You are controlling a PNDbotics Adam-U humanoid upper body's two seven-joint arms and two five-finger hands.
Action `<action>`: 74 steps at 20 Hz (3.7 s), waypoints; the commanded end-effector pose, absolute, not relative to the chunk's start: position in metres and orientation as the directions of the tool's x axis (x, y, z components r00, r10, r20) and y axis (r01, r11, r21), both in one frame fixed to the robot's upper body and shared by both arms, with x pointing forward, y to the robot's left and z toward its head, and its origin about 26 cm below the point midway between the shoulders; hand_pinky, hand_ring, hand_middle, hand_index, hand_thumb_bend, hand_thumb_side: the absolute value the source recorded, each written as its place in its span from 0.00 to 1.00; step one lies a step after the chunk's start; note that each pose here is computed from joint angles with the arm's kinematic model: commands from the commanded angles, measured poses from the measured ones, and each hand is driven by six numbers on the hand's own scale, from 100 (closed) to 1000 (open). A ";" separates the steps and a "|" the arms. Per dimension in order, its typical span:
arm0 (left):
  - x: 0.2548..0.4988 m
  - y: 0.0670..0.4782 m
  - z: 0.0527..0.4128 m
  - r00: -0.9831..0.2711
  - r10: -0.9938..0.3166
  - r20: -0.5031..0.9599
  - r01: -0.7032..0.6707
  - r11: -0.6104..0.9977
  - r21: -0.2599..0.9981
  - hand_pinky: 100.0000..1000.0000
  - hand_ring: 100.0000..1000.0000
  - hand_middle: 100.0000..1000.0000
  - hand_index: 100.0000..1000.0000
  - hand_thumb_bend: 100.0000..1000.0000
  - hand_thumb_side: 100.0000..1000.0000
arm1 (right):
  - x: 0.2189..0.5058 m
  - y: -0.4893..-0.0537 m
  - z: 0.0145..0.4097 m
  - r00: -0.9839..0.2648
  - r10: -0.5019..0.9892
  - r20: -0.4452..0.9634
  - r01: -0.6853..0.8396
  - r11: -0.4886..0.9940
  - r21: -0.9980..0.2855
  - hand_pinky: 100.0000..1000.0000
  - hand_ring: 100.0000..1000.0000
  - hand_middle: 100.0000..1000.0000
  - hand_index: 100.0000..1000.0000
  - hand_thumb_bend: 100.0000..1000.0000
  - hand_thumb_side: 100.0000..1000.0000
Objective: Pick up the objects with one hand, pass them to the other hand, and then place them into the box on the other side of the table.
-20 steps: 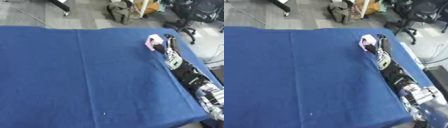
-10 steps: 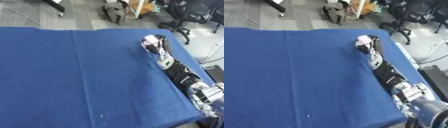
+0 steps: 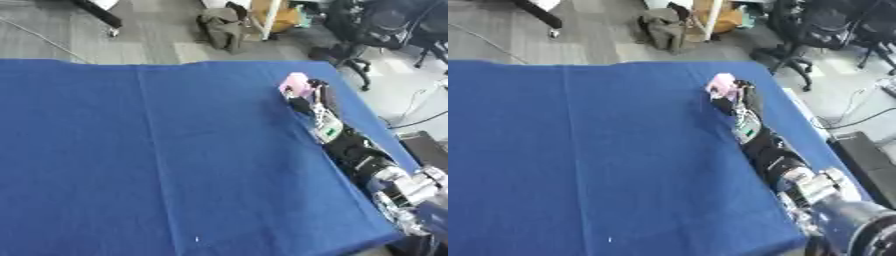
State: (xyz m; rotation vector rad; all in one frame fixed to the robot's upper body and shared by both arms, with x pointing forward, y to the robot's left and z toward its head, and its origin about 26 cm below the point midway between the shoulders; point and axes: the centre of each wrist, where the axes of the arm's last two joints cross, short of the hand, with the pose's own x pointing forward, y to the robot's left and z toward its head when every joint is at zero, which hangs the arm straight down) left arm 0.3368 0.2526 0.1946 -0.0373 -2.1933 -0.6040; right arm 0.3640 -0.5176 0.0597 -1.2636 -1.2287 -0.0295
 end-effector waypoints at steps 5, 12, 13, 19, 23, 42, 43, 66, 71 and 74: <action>0.335 0.256 0.206 -0.672 -0.190 0.716 0.211 0.877 0.431 0.70 0.70 0.58 0.69 0.80 0.68 | 0.361 -0.528 0.072 0.396 0.586 0.707 0.671 0.341 -0.659 0.58 0.59 0.43 0.48 0.00 0.15; 0.335 0.255 0.202 -0.662 -0.181 0.727 0.217 0.882 0.418 0.70 0.70 0.57 0.70 0.80 0.68 | 0.368 -0.522 0.084 0.313 0.630 0.711 0.738 0.309 -0.599 0.44 0.44 0.21 0.26 0.00 0.00; 0.335 0.256 0.201 -0.660 -0.180 0.730 0.218 0.883 0.415 0.70 0.70 0.57 0.70 0.80 0.68 | 0.369 -0.520 0.086 0.301 0.639 0.708 0.743 0.309 -0.594 0.43 0.44 0.21 0.26 0.00 0.00; 0.335 0.256 0.196 -0.645 -0.172 0.744 0.219 0.892 0.396 0.70 0.70 0.57 0.70 0.80 0.68 | 0.379 -0.504 0.098 0.231 0.693 0.682 0.742 0.328 -0.585 0.39 0.41 0.17 0.22 0.00 0.00; 0.335 0.256 0.192 -0.637 -0.166 0.753 0.223 0.895 0.387 0.70 0.70 0.57 0.70 0.80 0.67 | 0.381 -0.498 0.101 0.220 0.715 0.664 0.730 0.330 -0.598 0.38 0.40 0.16 0.20 0.00 0.00; 0.336 0.263 0.181 -0.603 -0.180 0.777 0.202 0.908 0.367 0.70 0.70 0.57 0.70 0.81 0.67 | 0.392 -0.449 0.128 0.021 0.802 0.597 0.715 0.406 -0.570 0.32 0.34 0.07 0.10 0.00 0.00; 0.336 0.263 0.179 -0.598 -0.181 0.781 0.202 0.909 0.365 0.70 0.70 0.57 0.70 0.81 0.67 | 0.392 -0.442 0.130 0.000 0.808 0.590 0.709 0.416 -0.570 0.32 0.34 0.07 0.10 0.00 0.00; 0.338 0.261 0.183 -0.609 -0.194 0.769 0.215 0.893 0.396 0.70 0.70 0.57 0.70 0.80 0.68 | 0.381 -0.481 0.072 0.423 0.776 0.467 0.382 0.315 -0.869 0.97 0.97 0.91 0.88 0.37 0.62; 0.338 0.260 0.185 -0.614 -0.194 0.765 0.215 0.891 0.399 0.70 0.70 0.57 0.70 0.80 0.68 | 0.377 -0.483 0.056 0.451 0.745 0.492 0.334 0.370 -0.867 0.92 0.94 0.90 0.88 0.34 0.63; 0.338 0.260 0.185 -0.615 -0.192 0.765 0.215 0.892 0.397 0.70 0.70 0.57 0.70 0.80 0.68 | 0.376 -0.482 0.054 0.444 0.726 0.525 0.334 0.410 -0.849 0.91 0.93 0.89 0.88 0.32 0.67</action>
